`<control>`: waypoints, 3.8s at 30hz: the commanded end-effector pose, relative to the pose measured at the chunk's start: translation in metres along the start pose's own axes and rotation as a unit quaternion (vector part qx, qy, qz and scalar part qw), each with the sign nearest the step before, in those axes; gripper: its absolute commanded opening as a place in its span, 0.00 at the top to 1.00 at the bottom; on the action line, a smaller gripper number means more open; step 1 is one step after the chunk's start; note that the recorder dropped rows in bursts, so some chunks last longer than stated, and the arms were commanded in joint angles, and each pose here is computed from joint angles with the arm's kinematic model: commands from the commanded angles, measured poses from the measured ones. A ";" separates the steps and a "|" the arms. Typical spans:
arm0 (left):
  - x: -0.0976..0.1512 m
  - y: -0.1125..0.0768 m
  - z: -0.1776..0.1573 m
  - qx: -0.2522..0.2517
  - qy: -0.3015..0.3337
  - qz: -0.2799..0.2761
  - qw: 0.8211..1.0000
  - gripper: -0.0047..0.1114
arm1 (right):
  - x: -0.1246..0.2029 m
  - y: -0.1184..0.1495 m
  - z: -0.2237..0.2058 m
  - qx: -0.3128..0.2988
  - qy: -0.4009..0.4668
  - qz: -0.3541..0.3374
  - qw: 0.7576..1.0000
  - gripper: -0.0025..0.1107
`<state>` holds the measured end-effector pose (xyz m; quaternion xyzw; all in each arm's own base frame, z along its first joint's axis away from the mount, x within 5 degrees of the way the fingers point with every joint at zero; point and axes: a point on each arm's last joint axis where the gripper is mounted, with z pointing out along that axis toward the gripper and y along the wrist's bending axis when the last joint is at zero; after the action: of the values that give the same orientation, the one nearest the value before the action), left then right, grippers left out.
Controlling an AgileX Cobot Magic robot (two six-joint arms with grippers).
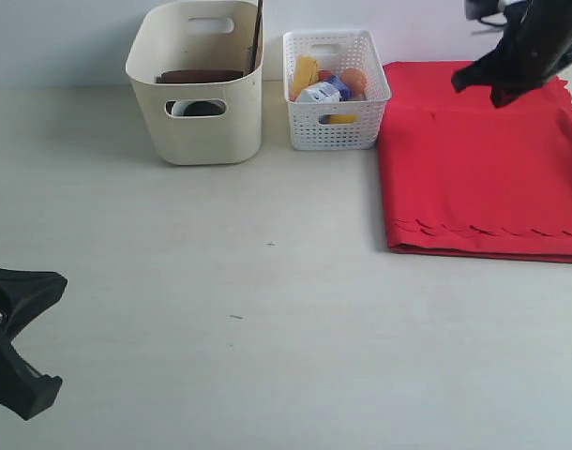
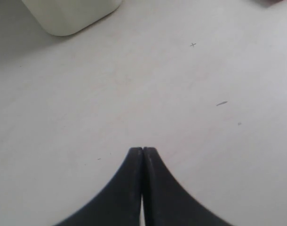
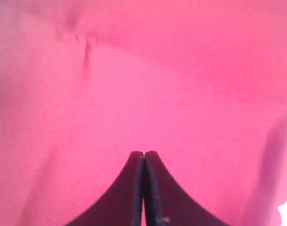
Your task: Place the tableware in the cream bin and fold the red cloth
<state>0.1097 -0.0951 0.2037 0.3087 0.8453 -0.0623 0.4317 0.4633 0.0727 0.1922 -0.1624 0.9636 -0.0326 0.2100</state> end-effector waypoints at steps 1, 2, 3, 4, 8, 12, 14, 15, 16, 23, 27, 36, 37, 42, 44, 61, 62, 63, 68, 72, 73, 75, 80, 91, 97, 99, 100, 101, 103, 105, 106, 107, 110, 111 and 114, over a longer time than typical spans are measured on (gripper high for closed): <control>0.004 0.002 0.000 -0.008 0.003 0.010 1.000 0.95 | -0.008 -0.003 -0.044 -0.002 -0.044 0.037 0.998 0.98; 0.005 0.002 0.000 -0.012 0.005 0.008 1.000 0.95 | -0.008 -0.003 -0.051 -0.003 -0.056 0.040 0.998 0.98; 0.005 0.004 0.000 -0.018 0.009 0.003 1.000 0.95 | -0.007 -0.003 -0.056 -0.002 -0.067 0.047 0.997 0.98; 0.006 0.005 0.000 -0.027 0.010 -0.001 1.000 0.95 | -0.005 -0.003 -0.061 -0.001 -0.083 0.053 0.995 0.98; 0.001 0.013 -0.003 -0.067 -0.018 -0.011 0.998 0.95 | 0.012 0.000 -0.072 -0.001 -0.154 0.076 0.985 0.98; -0.006 0.018 -0.007 -0.088 -0.065 -0.027 0.994 0.95 | 0.037 0.008 -0.087 -0.020 -0.238 0.115 0.964 0.98; -0.010 0.019 -0.009 -0.090 -0.087 -0.034 0.992 0.95 | 0.055 0.013 -0.092 -0.027 -0.283 0.142 0.948 0.98; -0.010 0.020 -0.010 -0.090 -0.094 -0.033 0.991 0.95 | 0.065 0.014 -0.092 -0.026 -0.300 0.153 0.941 0.98; -0.011 0.019 -0.011 -0.087 -0.098 -0.028 0.991 0.95 | 0.074 0.015 -0.094 -0.023 -0.317 0.157 0.935 0.98; -0.010 0.022 -0.019 -0.082 -0.156 -0.052 0.983 0.95 | 0.134 0.022 -0.092 -0.021 -0.359 0.207 0.910 0.98; -0.008 0.027 -0.028 -0.093 -0.186 -0.064 0.976 0.95 | 0.159 0.027 -0.081 -0.019 -0.341 0.212 0.916 0.98; 0.013 0.032 -0.039 -0.079 -0.204 -0.117 0.969 0.95 | 0.169 0.030 -0.075 -0.033 -0.304 0.247 0.919 0.98; 0.013 0.032 -0.039 -0.079 -0.204 -0.117 0.969 0.95 | 0.169 0.030 -0.075 -0.033 -0.304 0.247 0.919 0.98; 0.014 0.032 -0.038 -0.079 -0.203 -0.117 0.969 0.95 | 0.169 0.030 -0.075 -0.033 -0.304 0.247 0.919 0.98; 0.014 0.032 -0.038 -0.079 -0.203 -0.117 0.969 0.95 | 0.169 0.030 -0.075 -0.033 -0.304 0.247 0.919 0.98; 0.028 0.044 -0.054 -0.115 -0.260 -0.118 0.952 0.95 | 0.169 0.029 -0.074 -0.033 -0.303 0.256 0.917 0.98; 0.033 0.047 -0.058 -0.132 -0.270 -0.132 0.944 0.95 | 0.169 0.029 -0.074 -0.033 -0.303 0.256 0.917 0.98; 0.038 0.050 -0.062 -0.152 -0.281 -0.144 0.937 0.95 | 0.169 0.029 -0.074 -0.033 -0.303 0.256 0.917 0.98; 0.052 0.056 -0.083 -0.245 -0.339 -0.182 0.890 0.95 | 0.169 0.029 -0.074 -0.033 -0.303 0.256 0.917 0.98; 0.053 0.050 -0.089 -0.268 -0.356 -0.176 0.878 0.95 | 0.169 0.029 -0.074 -0.033 -0.303 0.256 0.917 0.98; 0.052 0.048 -0.087 -0.262 -0.354 -0.172 0.881 0.95 | 0.169 0.029 -0.074 -0.033 -0.303 0.256 0.917 0.98; 0.050 0.042 -0.084 -0.238 -0.352 -0.167 0.890 0.95 | 0.169 0.029 -0.074 -0.033 -0.303 0.256 0.917 0.98; 0.052 0.036 -0.076 -0.203 -0.370 -0.191 0.886 0.95 | 0.169 0.029 -0.074 -0.033 -0.303 0.256 0.917 0.98; 0.067 0.051 -0.078 -0.312 -0.302 -0.194 0.880 0.95 | 0.169 0.029 -0.074 -0.033 -0.303 0.256 0.917 0.98; 0.078 0.049 -0.071 -0.305 -0.236 -0.208 0.899 0.95 | 0.169 0.029 -0.074 -0.033 -0.303 0.256 0.917 0.98; 0.078 0.049 -0.070 -0.306 -0.232 -0.205 0.900 0.95 | 0.169 0.029 -0.074 -0.033 -0.303 0.256 0.917 0.98; 0.079 0.049 -0.070 -0.305 -0.228 -0.206 0.901 0.95 | 0.169 0.029 -0.074 -0.033 -0.303 0.256 0.917 0.98; 0.079 0.049 -0.070 -0.305 -0.228 -0.206 0.901 0.95 | 0.169 0.029 -0.074 -0.033 -0.303 0.256 0.917 0.98; 0.078 0.049 -0.070 -0.305 -0.228 -0.206 0.901 0.95 | 0.169 0.029 -0.074 -0.033 -0.303 0.256 0.917 0.98; 0.078 0.049 -0.070 -0.305 -0.228 -0.206 0.901 0.95 | 0.169 0.029 -0.074 -0.033 -0.303 0.256 0.917 0.98; 0.078 0.049 -0.070 -0.305 -0.228 -0.206 0.901 0.95 | 0.169 0.029 -0.074 -0.033 -0.303 0.256 0.917 0.98; 0.079 0.049 -0.070 -0.305 -0.228 -0.205 0.901 0.95 | 0.169 0.029 -0.074 -0.033 -0.303 0.256 0.917 0.98; 0.079 0.049 -0.070 -0.305 -0.228 -0.205 0.901 0.95 | 0.169 0.029 -0.074 -0.033 -0.303 0.256 0.917 0.98; 0.079 0.049 -0.070 -0.305 -0.228 -0.205 0.901 0.95 | 0.169 0.029 -0.074 -0.033 -0.303 0.256 0.917 0.98; 0.079 0.049 -0.070 -0.305 -0.228 -0.205 0.901 0.95 | 0.169 0.029 -0.074 -0.033 -0.303 0.256 0.917 0.98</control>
<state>0.0559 0.0072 0.1942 -0.0415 0.7475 0.0425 0.6615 0.2790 0.0446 0.1867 0.0809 0.8666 0.1032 0.4814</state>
